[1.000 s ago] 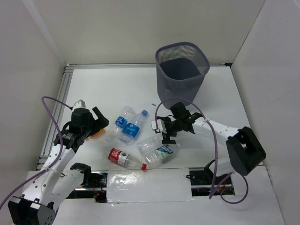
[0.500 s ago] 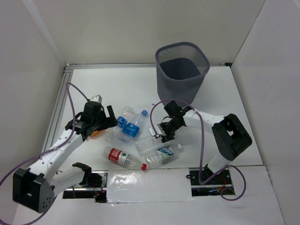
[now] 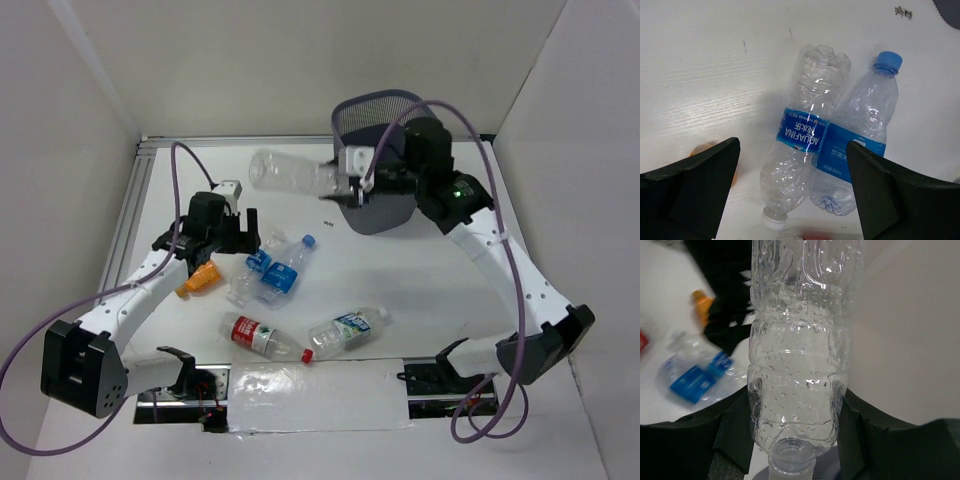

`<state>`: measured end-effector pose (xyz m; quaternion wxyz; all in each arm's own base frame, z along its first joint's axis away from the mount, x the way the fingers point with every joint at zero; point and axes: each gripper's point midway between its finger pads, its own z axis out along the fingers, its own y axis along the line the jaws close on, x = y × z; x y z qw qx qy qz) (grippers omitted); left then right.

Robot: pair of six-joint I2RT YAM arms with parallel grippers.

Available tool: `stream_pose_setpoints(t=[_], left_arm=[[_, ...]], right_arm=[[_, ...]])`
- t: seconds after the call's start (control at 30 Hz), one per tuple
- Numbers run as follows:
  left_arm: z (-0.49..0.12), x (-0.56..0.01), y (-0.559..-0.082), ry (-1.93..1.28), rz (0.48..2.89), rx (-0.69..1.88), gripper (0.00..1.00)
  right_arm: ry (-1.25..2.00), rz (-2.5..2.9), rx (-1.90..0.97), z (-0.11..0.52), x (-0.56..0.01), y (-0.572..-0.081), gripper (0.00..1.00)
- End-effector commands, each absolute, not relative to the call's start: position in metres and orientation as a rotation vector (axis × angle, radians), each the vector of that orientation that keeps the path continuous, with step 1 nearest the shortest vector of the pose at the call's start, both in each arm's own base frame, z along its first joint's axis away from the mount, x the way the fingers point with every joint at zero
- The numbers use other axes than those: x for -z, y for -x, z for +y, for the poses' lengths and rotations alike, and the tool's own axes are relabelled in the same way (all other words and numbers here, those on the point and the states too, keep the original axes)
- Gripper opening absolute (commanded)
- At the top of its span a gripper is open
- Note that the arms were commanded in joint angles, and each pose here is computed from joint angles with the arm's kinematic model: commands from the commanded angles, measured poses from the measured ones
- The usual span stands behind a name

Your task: Put the plastic bottles in the bin

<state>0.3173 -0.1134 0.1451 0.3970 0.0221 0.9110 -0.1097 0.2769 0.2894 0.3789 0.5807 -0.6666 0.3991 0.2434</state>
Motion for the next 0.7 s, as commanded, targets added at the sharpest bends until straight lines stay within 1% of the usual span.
stream_pose_setpoints(t=[0.0,0.07,0.13,0.17,0.23,0.27,0.3,0.33,0.37,0.4,0.57,0.63,0.67], left_arm=[[-0.127,-0.16,-0.33,-0.211,2.226,0.332,1.0],[-0.136,-0.156,-0.332,-0.28,2.22,0.368,1.0],[-0.138,-0.14,-0.333,-0.313,2.264,0.364,1.0],[-0.138,-0.138,-0.337,-0.328,2.261,0.357,1.0],[-0.14,-0.123,-0.342,-0.341,2.3,0.347,1.0],[-0.141,-0.119,-0.344,-0.362,2.309,0.349,1.0],[-0.142,-0.119,-0.35,-0.378,2.301,0.343,1.0],[-0.144,-0.112,-0.349,-0.386,2.32,0.334,1.0],[-0.142,-0.103,-0.353,-0.393,2.343,0.306,1.0],[-0.147,-0.099,-0.354,-0.422,2.348,0.293,1.0],[-0.155,-0.072,-0.356,-0.457,2.42,0.233,1.0],[-0.156,-0.055,-0.357,-0.472,2.47,0.173,0.95],[-0.149,-0.046,-0.356,-0.465,2.499,0.125,0.91]], right_arm=[[1.127,1.09,-0.466,0.269,-0.462,-0.33,0.38],[0.984,1.185,-0.366,0.246,-0.472,-0.374,0.38],[0.907,1.294,-0.286,0.218,-0.458,-0.408,0.41],[0.877,1.361,-0.25,0.198,-0.441,-0.433,0.44],[0.853,1.422,-0.224,0.179,-0.429,-0.451,0.52],[0.831,1.48,-0.205,0.162,-0.414,-0.467,0.65],[0.829,1.497,-0.208,0.156,-0.406,-0.474,0.72],[0.825,1.525,-0.226,0.152,-0.401,-0.476,0.82],[0.81,1.552,-0.23,0.147,-0.397,-0.48,0.95],[0.795,1.569,-0.241,0.138,-0.395,-0.483,1.0],[0.782,1.511,-0.37,0.127,-0.414,-0.462,1.0],[0.801,1.466,-0.41,0.116,-0.425,-0.443,1.0],[0.868,1.411,-0.503,0.124,-0.429,-0.424,1.0]])
